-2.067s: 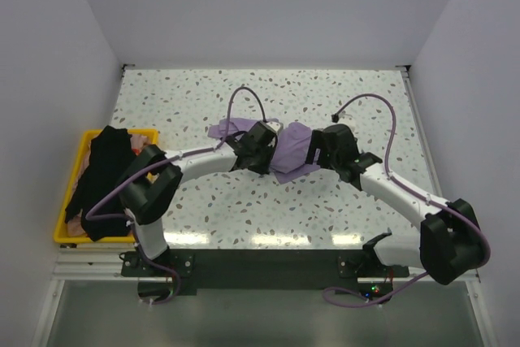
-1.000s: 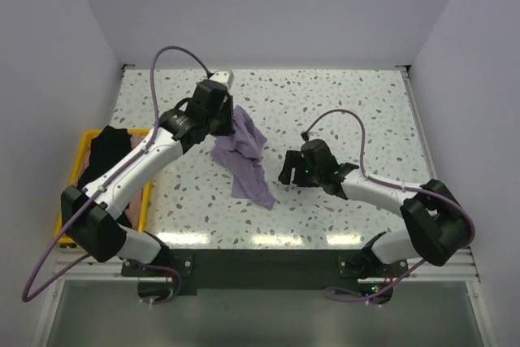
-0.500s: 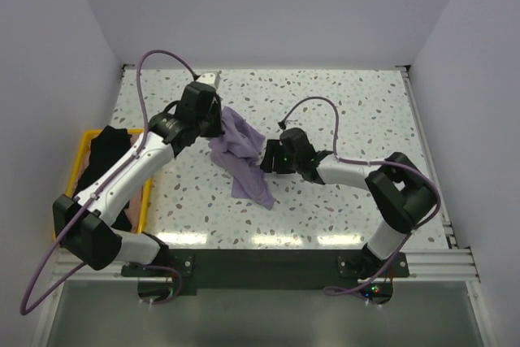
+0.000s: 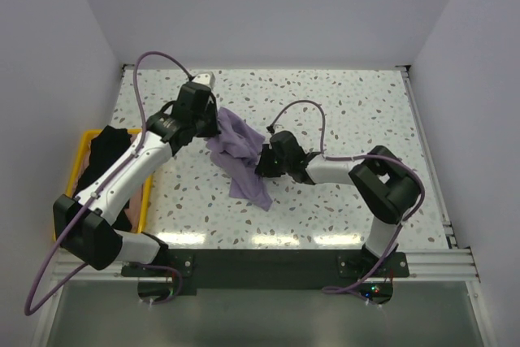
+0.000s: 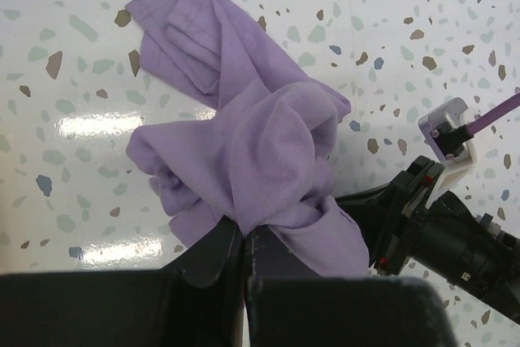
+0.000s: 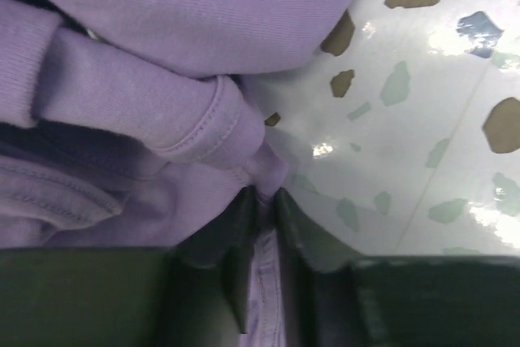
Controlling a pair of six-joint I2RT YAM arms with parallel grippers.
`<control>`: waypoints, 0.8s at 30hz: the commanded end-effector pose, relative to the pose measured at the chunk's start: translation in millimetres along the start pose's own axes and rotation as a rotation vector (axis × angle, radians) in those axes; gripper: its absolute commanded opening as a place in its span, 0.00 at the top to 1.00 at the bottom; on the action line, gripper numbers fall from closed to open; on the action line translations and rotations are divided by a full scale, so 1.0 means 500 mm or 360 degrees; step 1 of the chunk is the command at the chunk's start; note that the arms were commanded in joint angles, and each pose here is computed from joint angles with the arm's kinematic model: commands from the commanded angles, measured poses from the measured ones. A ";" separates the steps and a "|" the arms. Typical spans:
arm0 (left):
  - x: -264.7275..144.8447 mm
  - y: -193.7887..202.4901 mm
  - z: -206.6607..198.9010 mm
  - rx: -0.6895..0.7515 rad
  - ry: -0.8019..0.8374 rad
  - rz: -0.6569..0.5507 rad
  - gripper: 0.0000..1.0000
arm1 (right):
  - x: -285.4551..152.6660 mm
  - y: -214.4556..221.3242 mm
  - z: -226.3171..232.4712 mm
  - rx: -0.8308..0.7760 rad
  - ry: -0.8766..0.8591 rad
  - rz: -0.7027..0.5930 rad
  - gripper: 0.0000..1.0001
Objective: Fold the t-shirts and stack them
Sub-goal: Flatten the tshirt out
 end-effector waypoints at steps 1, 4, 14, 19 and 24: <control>-0.015 -0.025 -0.001 -0.0039 0.0057 -0.0100 0.98 | 0.002 -0.017 0.023 0.0043 -0.0109 -0.0081 0.83; -0.014 -0.035 0.003 -0.0053 0.0059 -0.0110 0.96 | -0.028 -0.036 0.023 0.0047 -0.0040 -0.0105 1.00; -0.029 -0.072 0.021 -0.0095 0.0030 -0.0182 0.94 | -0.311 -0.158 -0.046 0.0057 0.0551 -0.0619 1.00; -0.066 -0.105 0.020 -0.0124 0.0039 -0.0294 0.95 | -0.434 -0.218 -0.037 -0.0028 0.0634 -0.0815 1.00; -0.121 -0.149 0.016 -0.0153 0.0032 -0.0456 1.00 | -0.505 -0.260 -0.003 -0.0124 0.0532 -0.0890 1.00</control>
Point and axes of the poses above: each gripper's point midway between its finger pads, its own x axis out along the fingers, its own z axis along the line the jaws close on, y = z × x, the point moved 9 cm from there along -x, back along the fingers, and after that the axes turned 10 degrees about -x, right-handed, at the moved point
